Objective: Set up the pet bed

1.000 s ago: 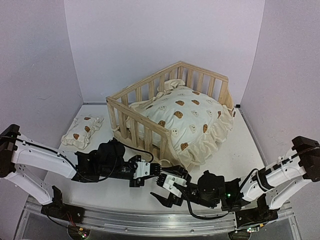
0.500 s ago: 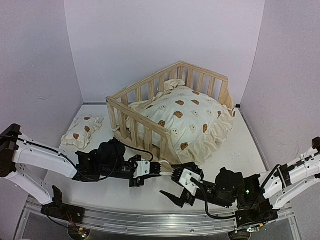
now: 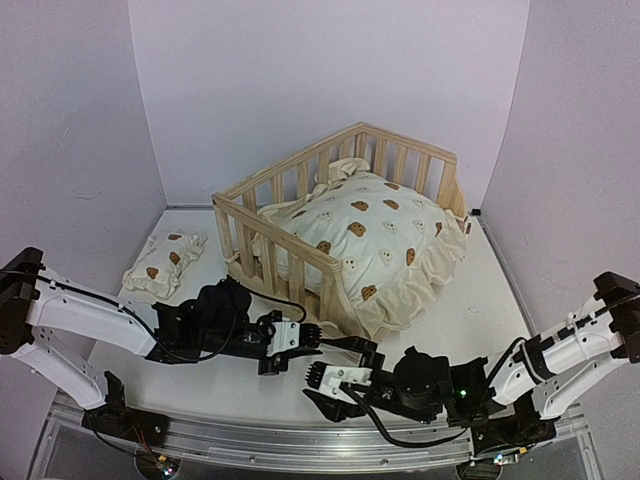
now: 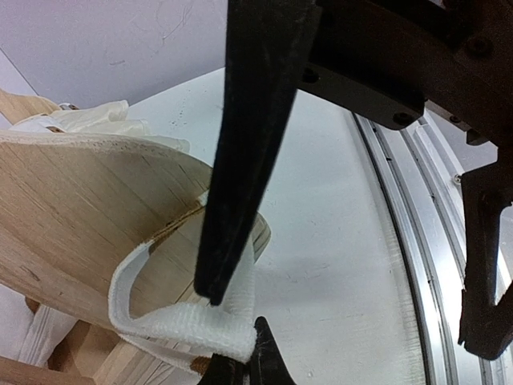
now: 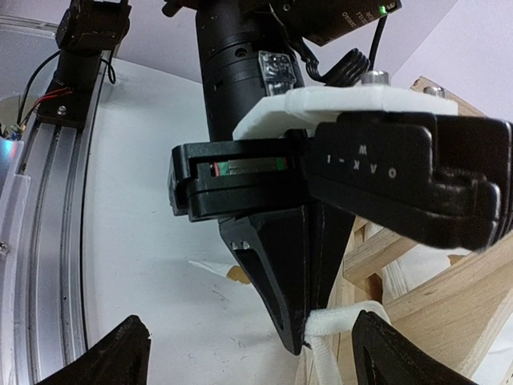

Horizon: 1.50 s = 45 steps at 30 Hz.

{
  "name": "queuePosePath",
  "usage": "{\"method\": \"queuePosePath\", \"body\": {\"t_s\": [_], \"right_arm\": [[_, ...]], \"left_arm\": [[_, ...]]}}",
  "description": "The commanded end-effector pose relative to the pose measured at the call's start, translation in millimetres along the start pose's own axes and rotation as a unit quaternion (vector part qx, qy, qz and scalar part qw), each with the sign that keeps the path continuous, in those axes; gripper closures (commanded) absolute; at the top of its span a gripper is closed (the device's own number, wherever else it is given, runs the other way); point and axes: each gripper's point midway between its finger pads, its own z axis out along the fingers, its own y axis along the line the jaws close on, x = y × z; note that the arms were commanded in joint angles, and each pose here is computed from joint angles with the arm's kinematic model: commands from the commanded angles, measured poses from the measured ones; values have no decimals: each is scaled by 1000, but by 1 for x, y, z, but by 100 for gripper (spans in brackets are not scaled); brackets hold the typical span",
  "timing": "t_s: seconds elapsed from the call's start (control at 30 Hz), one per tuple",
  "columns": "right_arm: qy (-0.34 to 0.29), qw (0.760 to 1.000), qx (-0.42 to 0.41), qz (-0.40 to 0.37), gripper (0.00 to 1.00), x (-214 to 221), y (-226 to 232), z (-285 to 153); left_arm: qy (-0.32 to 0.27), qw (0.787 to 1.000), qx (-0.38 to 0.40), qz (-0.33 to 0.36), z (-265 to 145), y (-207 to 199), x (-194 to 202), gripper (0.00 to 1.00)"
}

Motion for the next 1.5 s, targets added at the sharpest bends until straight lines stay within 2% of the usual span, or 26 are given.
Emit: {"method": "queuePosePath", "body": {"t_s": [0.0,0.17,0.33,0.53,0.67,0.77,0.83,0.97,1.0,1.07,1.17,1.37,1.47], "right_arm": [[-40,998,42,4,11,-34,-22,10],[-26,998,51,5,11,-25,-27,22],[17,998,64,13,12,-5,-24,34],[60,994,64,59,18,21,-16,28],[96,991,28,88,28,31,1,32],[108,986,-16,122,31,34,16,34],[123,982,-38,140,39,37,24,32],[113,979,-24,169,48,28,9,19],[114,979,-12,172,44,26,2,14],[114,979,8,172,30,22,-12,5],[99,981,3,166,21,9,-23,-10],[90,987,-74,109,15,13,-5,-35],[87,990,-90,58,16,22,3,-43]], "left_arm": [[-33,999,21,3,-4,-8,-15,100],[-36,999,20,4,-6,-7,-17,100],[-36,999,13,7,-8,-5,-19,100],[-37,999,1,13,-11,0,-20,100],[-37,999,0,15,-9,2,-21,100],[-37,999,1,15,-8,1,-21,100],[-36,999,0,14,-7,2,-21,100],[-30,999,-1,10,-4,4,-18,100],[-28,1000,-1,8,-3,3,-16,100],[-23,1000,-3,4,-1,4,-14,100],[-18,1000,-5,1,1,5,-10,100],[-20,1000,-8,-1,-1,8,-11,100],[-21,1000,-8,-3,-1,10,-12,100]]}}
